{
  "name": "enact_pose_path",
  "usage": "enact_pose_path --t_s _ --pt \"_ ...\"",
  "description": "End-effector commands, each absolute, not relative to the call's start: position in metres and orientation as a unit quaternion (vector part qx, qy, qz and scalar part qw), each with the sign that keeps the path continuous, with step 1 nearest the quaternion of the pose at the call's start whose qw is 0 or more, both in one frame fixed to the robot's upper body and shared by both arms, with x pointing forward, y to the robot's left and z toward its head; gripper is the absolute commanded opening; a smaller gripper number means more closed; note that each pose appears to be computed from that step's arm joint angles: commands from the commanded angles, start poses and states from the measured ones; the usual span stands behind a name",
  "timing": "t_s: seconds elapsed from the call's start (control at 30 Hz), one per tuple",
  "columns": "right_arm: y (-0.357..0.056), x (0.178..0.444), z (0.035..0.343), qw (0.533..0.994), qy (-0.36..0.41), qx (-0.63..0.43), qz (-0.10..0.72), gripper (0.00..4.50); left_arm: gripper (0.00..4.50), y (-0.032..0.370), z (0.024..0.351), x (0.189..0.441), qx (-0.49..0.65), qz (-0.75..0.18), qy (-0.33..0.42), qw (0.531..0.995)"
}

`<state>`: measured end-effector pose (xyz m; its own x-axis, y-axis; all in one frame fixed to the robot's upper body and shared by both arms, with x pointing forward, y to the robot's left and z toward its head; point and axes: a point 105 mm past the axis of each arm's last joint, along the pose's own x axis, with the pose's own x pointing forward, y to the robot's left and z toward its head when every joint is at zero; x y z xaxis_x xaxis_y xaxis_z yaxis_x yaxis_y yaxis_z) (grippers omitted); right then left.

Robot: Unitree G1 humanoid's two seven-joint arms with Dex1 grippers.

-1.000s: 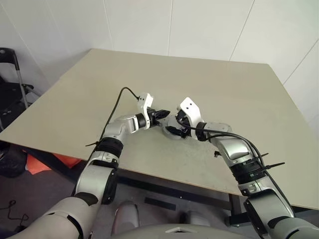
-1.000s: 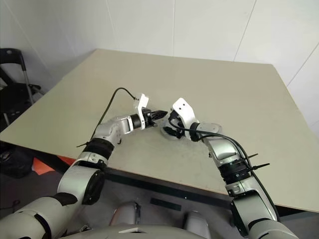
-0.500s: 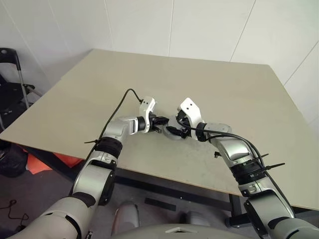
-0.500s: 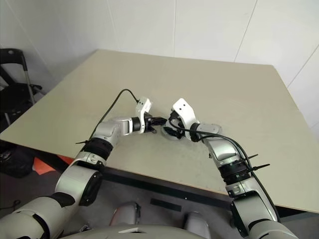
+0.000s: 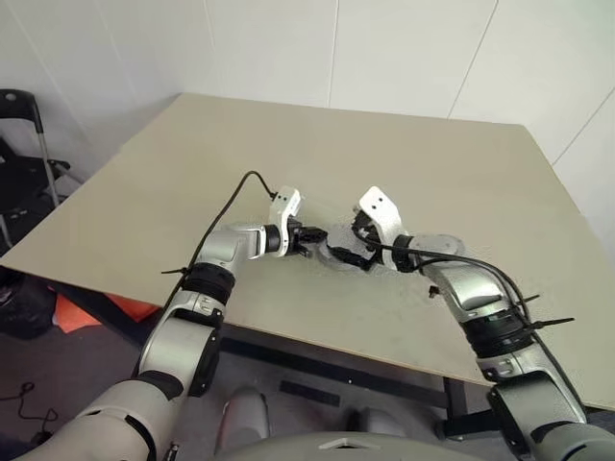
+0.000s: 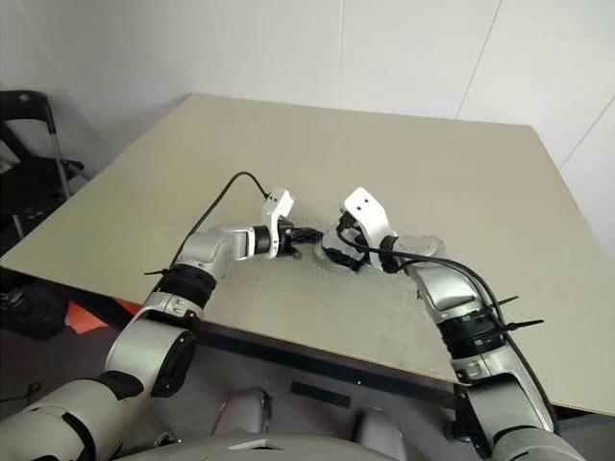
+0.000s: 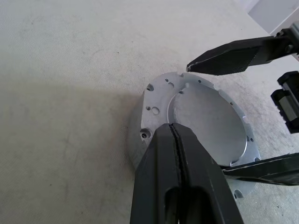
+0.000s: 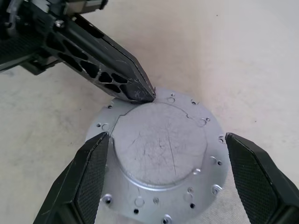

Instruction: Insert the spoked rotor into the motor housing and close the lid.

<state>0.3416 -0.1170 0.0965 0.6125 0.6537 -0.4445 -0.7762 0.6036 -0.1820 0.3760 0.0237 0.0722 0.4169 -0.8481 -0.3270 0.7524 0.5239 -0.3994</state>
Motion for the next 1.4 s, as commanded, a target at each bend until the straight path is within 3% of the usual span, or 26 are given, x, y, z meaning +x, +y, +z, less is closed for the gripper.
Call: enact_pose_path --t_s 0.03,0.17,0.37,0.6,0.77,1.03,1.4 --pt "-0.121 0.328 0.128 0.868 0.133 -0.195 0.436 4.47 0.0 0.021 0.063 0.37 -0.087 -0.481 0.274 0.828" --pt "-0.132 0.321 0.143 0.877 0.135 -0.156 0.435 4.47 0.0 0.02 0.063 0.37 -0.085 -0.483 0.272 0.828" --pt "-0.175 0.343 0.128 0.925 0.209 0.038 0.313 4.47 0.0 0.017 0.066 0.37 -0.083 -0.488 0.264 0.828" --pt "-0.2 0.333 0.092 0.87 0.315 0.295 0.237 4.47 0.0 0.019 0.064 0.371 -0.079 -0.484 0.258 0.832" --pt "-0.188 0.32 0.081 0.838 0.351 0.337 0.247 4.47 0.0 0.021 0.064 0.371 -0.078 -0.483 0.255 0.834" --pt "-0.149 0.32 0.06 0.807 0.371 0.384 0.254 4.47 0.0 0.026 0.067 0.375 -0.073 -0.475 0.248 0.841" --pt "-0.109 0.33 0.065 0.787 0.36 0.413 0.283 4.47 0.0 0.031 0.07 0.379 -0.07 -0.467 0.241 0.848"
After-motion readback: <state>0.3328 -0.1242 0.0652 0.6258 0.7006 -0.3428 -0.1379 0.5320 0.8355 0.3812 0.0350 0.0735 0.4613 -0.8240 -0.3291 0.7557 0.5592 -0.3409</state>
